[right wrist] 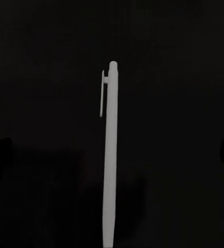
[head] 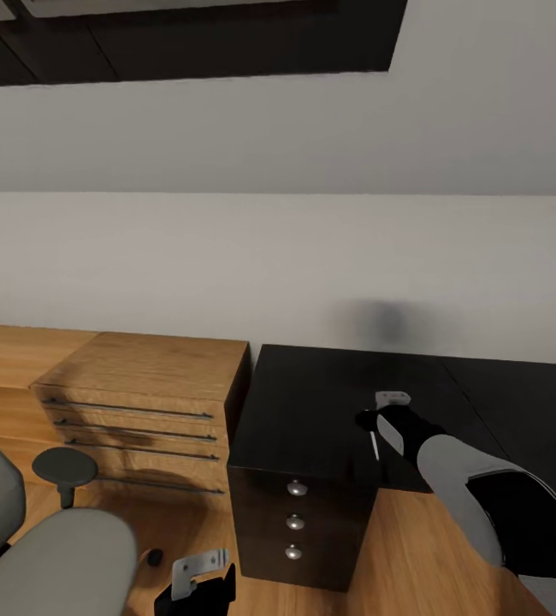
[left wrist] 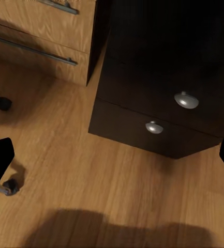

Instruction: In the bedroom, organize the workspace by keeping the computer under the desk, ensuring the monitor is on the desk, placing the keyboard on the desk next to the monitor, placing the mouse on the desk next to the keyboard, moving the folder from the swivel chair onto the desk next to the mouse, stacking the notebook on top of the folder with the pen on top of the notebook, and positioning the swivel chair next to the desk.

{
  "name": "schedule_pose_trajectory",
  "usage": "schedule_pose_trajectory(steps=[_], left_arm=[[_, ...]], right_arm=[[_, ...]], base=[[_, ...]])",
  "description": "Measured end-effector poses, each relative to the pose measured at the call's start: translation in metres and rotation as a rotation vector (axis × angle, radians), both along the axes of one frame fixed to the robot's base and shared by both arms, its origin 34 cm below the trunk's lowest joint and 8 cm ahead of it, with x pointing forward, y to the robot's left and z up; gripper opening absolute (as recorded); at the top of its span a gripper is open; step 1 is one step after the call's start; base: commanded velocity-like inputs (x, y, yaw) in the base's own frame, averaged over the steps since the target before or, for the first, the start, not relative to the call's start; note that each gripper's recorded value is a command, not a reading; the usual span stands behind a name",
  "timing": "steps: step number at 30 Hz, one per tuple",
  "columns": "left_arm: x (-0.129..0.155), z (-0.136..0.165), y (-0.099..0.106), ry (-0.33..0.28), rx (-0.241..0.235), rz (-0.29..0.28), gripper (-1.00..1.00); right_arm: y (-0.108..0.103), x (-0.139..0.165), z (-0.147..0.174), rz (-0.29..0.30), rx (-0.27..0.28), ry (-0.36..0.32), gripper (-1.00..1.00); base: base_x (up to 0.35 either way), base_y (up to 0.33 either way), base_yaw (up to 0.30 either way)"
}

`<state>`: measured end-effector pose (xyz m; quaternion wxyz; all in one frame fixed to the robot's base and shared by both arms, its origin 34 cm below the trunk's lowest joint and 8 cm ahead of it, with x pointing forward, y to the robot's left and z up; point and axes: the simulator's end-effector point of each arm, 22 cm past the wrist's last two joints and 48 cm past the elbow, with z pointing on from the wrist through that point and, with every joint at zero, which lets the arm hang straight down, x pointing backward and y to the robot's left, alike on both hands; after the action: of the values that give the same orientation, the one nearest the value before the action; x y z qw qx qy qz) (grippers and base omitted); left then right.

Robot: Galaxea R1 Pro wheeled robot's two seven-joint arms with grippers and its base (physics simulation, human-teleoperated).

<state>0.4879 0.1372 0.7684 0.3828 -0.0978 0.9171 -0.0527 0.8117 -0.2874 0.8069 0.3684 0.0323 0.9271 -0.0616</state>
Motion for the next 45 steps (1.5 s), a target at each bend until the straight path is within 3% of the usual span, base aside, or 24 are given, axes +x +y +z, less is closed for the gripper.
schedule_pose_trajectory(steps=[18, 45], left_arm=[[0.000, 0.000, -0.001, 0.000, -0.002, 0.001, 1.00], [0.000, -0.039, 0.000, -0.002, -0.002, 0.004, 1.00]], right_arm=[[0.000, 0.000, -0.001, 0.000, 0.000, 0.002, 1.00], [-0.001, -0.001, -0.040, 0.000, -0.001, 0.003, 1.00]], base=[[0.036, 0.000, 0.000], [0.000, 0.000, 0.000]])
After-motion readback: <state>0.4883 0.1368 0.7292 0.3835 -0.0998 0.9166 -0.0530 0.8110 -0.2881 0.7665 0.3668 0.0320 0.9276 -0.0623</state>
